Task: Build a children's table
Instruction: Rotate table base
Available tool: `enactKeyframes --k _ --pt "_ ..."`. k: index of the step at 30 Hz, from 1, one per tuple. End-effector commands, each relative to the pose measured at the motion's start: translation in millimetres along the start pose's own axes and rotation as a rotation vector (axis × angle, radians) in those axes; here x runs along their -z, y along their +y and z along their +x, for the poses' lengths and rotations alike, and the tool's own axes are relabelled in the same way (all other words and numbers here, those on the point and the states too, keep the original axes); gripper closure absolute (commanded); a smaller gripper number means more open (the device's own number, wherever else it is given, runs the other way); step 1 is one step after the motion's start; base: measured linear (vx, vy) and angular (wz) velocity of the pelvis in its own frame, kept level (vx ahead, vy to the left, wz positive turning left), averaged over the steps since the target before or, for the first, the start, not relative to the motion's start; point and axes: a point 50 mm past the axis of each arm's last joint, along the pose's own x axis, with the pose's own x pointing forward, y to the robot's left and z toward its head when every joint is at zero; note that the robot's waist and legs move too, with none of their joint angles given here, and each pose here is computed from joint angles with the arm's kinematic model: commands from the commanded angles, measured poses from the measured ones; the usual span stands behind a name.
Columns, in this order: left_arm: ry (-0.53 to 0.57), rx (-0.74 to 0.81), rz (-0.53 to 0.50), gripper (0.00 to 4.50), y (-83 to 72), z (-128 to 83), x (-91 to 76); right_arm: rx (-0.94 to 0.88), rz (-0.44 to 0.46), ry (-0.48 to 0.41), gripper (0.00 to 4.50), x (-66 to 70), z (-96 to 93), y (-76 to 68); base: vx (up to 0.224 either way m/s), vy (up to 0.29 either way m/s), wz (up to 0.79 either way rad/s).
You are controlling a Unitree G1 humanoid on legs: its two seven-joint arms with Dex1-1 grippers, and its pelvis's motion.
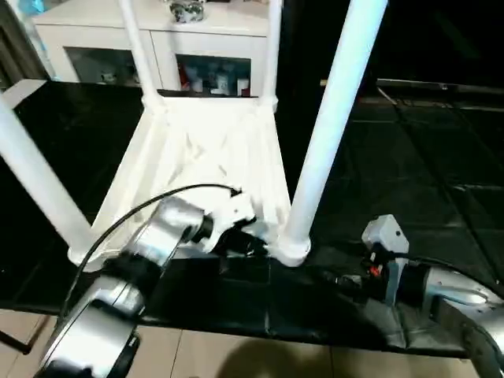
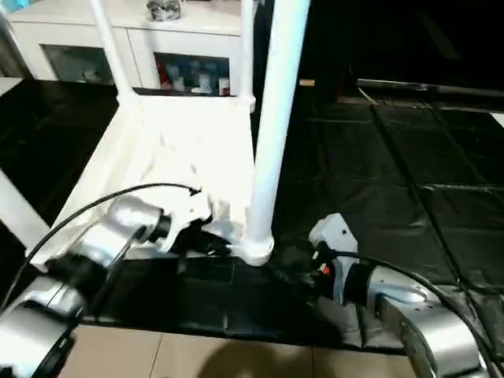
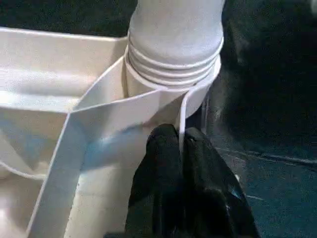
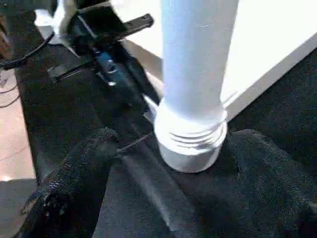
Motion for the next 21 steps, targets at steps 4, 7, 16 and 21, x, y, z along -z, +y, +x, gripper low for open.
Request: enactKeyframes --k 4,7,16,21 --pt "0.01 0.019 -0.103 4.05 -10.0 1 17.9 0.001 -0.027 -0.008 0.55 -4.1 -0.6 -3.8 0.0 0.0 0.0" --pt "0.014 -0.008 -0.104 3.87 -9.1 -2 17.0 -0.004 -0.031 -0.01 0.55 -3.9 -0.4 -3.5 0.0 0.0 0.0" --pt "0.053 0.004 -0.11 3.73 -9.4 -11 18.4 -0.012 -0.041 -0.03 0.55 -5.9 -2.0 -3.1 0.0 0.0 0.0" --pt "0.084 0.017 -0.107 4.19 -10.3 -14 20.5 -0.016 -0.044 -0.028 0.55 -5.4 -1.6 -2.9 0.0 0.0 0.0"
